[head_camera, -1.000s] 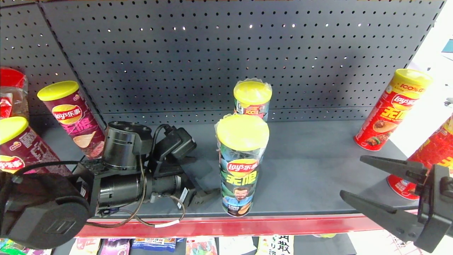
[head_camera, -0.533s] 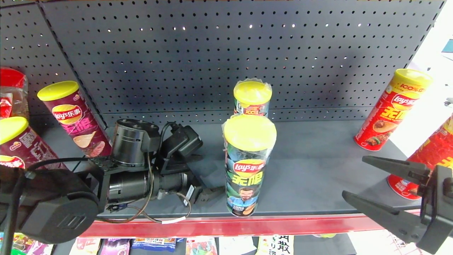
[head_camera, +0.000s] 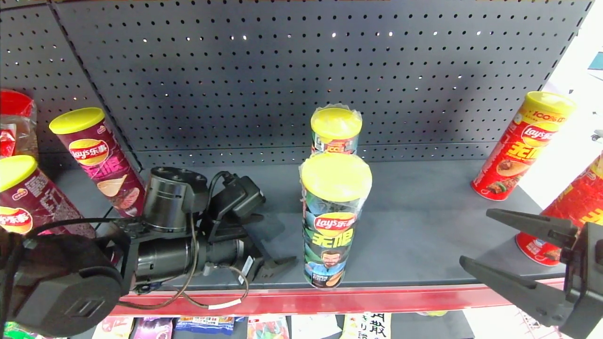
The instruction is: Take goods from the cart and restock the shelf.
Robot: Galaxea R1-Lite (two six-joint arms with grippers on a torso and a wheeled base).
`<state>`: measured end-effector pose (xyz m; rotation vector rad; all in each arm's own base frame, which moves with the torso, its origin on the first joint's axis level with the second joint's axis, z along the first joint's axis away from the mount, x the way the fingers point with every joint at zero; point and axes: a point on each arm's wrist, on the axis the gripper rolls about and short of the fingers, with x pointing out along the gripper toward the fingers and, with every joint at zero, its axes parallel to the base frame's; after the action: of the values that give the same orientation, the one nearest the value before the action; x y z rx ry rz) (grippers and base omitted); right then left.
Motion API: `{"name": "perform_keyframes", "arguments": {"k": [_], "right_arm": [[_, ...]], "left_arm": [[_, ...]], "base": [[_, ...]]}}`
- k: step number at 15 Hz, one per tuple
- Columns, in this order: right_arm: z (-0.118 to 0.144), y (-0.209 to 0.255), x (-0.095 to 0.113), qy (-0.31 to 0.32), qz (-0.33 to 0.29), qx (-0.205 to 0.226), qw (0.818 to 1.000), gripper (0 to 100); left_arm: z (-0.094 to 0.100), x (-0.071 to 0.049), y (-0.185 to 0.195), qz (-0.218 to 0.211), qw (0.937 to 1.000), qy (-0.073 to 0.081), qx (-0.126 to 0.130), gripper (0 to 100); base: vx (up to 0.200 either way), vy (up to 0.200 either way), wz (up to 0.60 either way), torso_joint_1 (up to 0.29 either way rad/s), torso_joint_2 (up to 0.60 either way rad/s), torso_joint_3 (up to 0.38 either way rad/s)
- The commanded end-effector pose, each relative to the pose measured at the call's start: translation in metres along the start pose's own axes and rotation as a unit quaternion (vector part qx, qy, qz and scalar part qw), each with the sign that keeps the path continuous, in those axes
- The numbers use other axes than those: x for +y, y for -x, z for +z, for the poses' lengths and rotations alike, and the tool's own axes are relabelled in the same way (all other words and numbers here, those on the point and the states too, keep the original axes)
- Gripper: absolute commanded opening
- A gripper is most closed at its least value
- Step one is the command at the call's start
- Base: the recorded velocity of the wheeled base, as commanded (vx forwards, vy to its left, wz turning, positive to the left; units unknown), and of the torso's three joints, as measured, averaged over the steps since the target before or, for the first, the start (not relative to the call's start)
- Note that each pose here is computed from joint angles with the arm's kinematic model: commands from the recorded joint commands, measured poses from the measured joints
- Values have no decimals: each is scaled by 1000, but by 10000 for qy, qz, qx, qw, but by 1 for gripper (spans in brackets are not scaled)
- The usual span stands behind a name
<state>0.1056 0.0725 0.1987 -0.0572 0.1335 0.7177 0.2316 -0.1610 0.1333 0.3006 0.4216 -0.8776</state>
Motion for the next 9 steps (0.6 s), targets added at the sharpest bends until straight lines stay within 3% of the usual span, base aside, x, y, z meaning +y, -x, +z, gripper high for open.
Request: {"name": "perform_keyframes", "arguments": {"k": [1,3,4,6,8,9], "right_arm": [[-5,11,2,38,-5,-72,10000,100],[-31,40,6,436,-23,-185,9989,100],[-38,50,8,488,-39,-283,9984,100],[-49,67,9,496,-257,-436,9975,100],[-56,99,10,300,-1172,-383,9919,100],[-59,116,14,177,-1581,-303,9868,100]], "left_arm": [[2,-9,37,180,9994,-40,-278,100],[-10,-26,95,442,9970,-113,-632,100],[-17,-32,112,539,9962,-119,-681,100],[-34,-44,146,680,9950,11,-734,100],[-85,-71,208,807,9930,296,-814,100],[-104,-81,232,1080,9905,500,-696,100]], "base": [[0,0,0,0,0,0],[0,0,0,0,0,0],[0,0,0,0,0,0],[0,0,0,0,0,0],[0,0,0,0,0,0],[0,0,0,0,0,0]]}}
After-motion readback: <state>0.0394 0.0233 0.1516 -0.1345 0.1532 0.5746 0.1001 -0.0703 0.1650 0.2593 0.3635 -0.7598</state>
